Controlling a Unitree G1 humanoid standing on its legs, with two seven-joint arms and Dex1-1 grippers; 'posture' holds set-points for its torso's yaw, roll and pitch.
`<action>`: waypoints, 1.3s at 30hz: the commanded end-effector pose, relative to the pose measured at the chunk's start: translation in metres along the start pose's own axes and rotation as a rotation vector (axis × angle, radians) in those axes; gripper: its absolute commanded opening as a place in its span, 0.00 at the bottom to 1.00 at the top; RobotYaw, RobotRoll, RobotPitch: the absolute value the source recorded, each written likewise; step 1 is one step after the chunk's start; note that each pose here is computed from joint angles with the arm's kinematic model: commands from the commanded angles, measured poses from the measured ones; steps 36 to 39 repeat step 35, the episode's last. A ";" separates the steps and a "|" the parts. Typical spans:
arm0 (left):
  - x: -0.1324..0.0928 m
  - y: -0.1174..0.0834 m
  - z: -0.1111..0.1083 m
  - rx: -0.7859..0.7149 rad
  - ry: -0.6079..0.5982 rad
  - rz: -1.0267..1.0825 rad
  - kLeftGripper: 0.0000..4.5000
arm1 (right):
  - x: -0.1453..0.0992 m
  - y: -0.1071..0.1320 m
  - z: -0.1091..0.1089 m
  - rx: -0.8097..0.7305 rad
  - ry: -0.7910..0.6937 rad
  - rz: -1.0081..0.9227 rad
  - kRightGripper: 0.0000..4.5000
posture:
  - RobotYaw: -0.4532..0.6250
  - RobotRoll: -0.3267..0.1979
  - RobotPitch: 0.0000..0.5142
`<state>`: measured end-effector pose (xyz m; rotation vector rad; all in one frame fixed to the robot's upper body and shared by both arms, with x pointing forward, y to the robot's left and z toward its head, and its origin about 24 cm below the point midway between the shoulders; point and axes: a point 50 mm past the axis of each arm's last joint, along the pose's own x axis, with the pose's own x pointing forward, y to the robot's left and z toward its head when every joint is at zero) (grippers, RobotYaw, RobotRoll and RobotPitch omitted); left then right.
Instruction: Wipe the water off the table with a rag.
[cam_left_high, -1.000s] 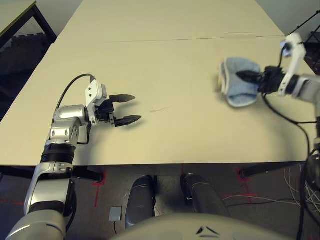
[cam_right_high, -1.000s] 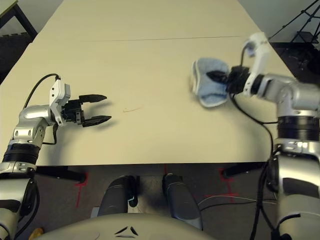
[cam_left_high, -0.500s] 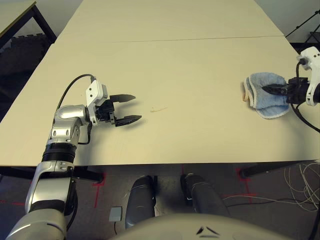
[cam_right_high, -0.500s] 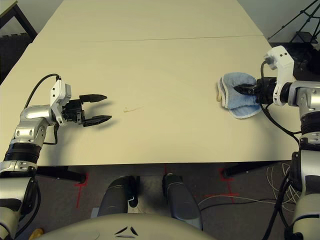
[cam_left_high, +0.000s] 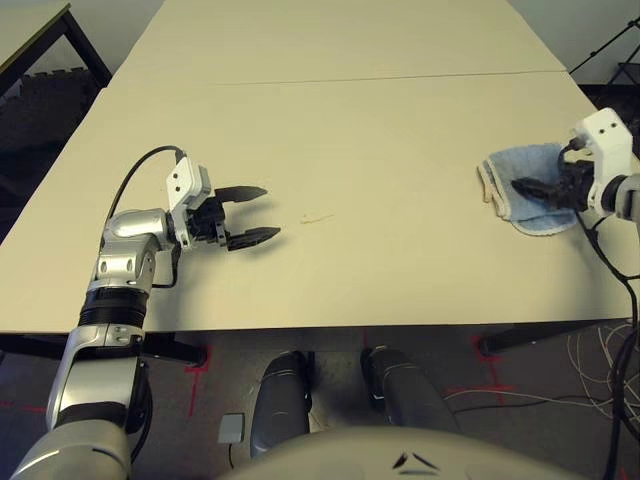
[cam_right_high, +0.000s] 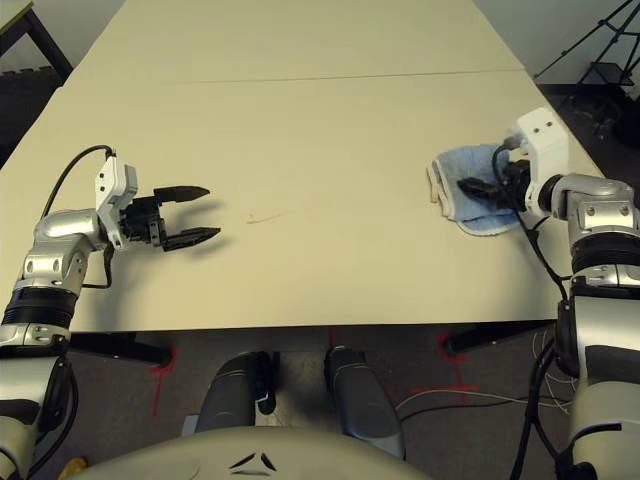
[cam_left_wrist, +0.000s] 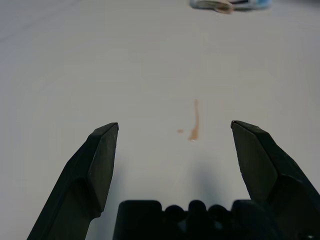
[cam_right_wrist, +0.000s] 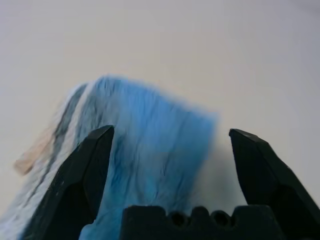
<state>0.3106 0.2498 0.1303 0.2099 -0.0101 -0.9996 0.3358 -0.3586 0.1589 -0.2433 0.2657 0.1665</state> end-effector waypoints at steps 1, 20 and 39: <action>0.000 0.006 0.008 -0.006 -0.073 0.104 1.00 | -0.010 -0.014 0.000 0.065 -0.080 -0.107 1.00 | 0.22 0.62 0.28; -0.048 0.055 0.003 -0.014 -0.211 1.045 1.00 | -0.029 0.001 -0.039 0.284 -0.478 -0.151 1.00 | 0.28 0.62 0.31; -0.046 0.060 -0.004 -0.022 -0.189 1.069 1.00 | -0.038 -0.001 -0.053 0.288 -0.482 -0.194 1.00 | 0.26 0.62 0.30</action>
